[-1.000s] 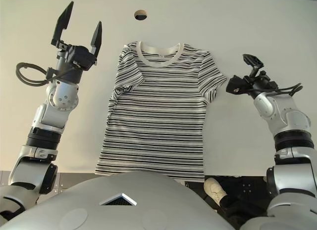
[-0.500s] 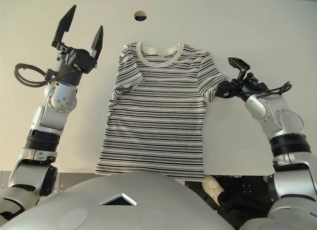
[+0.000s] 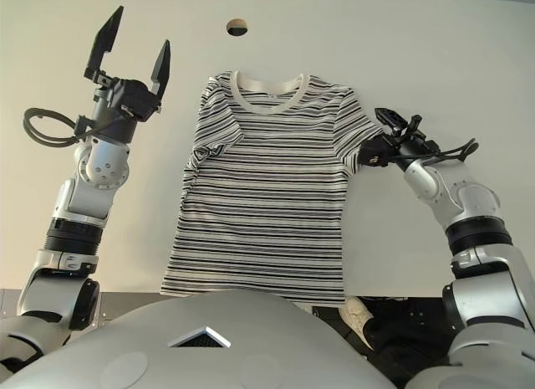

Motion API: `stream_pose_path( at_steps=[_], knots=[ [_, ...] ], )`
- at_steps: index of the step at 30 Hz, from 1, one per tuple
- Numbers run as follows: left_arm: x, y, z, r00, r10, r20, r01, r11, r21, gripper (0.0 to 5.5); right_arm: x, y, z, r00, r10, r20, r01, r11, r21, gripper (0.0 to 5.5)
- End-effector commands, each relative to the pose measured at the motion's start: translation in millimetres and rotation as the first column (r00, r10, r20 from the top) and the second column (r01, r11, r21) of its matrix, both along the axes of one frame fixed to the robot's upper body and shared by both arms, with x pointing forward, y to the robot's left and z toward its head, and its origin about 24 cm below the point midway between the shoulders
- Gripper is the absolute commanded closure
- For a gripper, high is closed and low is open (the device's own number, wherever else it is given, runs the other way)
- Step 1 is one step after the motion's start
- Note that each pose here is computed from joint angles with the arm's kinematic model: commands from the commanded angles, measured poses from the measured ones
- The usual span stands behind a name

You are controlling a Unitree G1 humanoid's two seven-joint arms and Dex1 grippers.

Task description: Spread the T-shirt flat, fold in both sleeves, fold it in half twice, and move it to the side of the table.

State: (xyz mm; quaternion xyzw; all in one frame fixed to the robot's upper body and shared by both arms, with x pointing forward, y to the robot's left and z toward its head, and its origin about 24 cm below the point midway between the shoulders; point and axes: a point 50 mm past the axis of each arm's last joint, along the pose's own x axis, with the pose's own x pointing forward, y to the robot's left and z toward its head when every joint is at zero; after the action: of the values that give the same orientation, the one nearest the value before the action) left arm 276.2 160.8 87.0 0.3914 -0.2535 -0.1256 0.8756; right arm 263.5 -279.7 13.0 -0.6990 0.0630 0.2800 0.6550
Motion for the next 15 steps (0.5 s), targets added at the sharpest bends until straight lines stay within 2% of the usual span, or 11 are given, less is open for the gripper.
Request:
stream_pose_path(
  at_steps=[1,5,10,15],
  knots=[
    [1.5,-4.8,4.2,1.000,-0.028,0.009,0.028,1.000,0.004,2.15,-29.2,-0.8,-31.7,0.982,0.016,-0.186,-0.023,0.999,-0.035,4.13],
    [-1.6,-7.5,4.5,0.999,-0.039,0.010,0.039,0.999,0.002,2.15,-28.6,-6.1,-32.4,0.983,-0.004,-0.183,-0.006,0.999,-0.054,4.76],
    [-7.9,-11.6,10.0,0.998,-0.066,0.024,0.066,0.998,-0.006,2.15,-27.1,-10.1,-34.6,0.984,-0.027,-0.174,0.016,0.998,-0.068,5.23],
    [-10.4,-11.6,12.6,0.997,-0.069,0.027,0.069,0.998,-0.008,2.15,-26.9,-5.0,-34.7,0.988,-0.006,-0.151,0.002,1.000,-0.029,5.37]
  ],
)
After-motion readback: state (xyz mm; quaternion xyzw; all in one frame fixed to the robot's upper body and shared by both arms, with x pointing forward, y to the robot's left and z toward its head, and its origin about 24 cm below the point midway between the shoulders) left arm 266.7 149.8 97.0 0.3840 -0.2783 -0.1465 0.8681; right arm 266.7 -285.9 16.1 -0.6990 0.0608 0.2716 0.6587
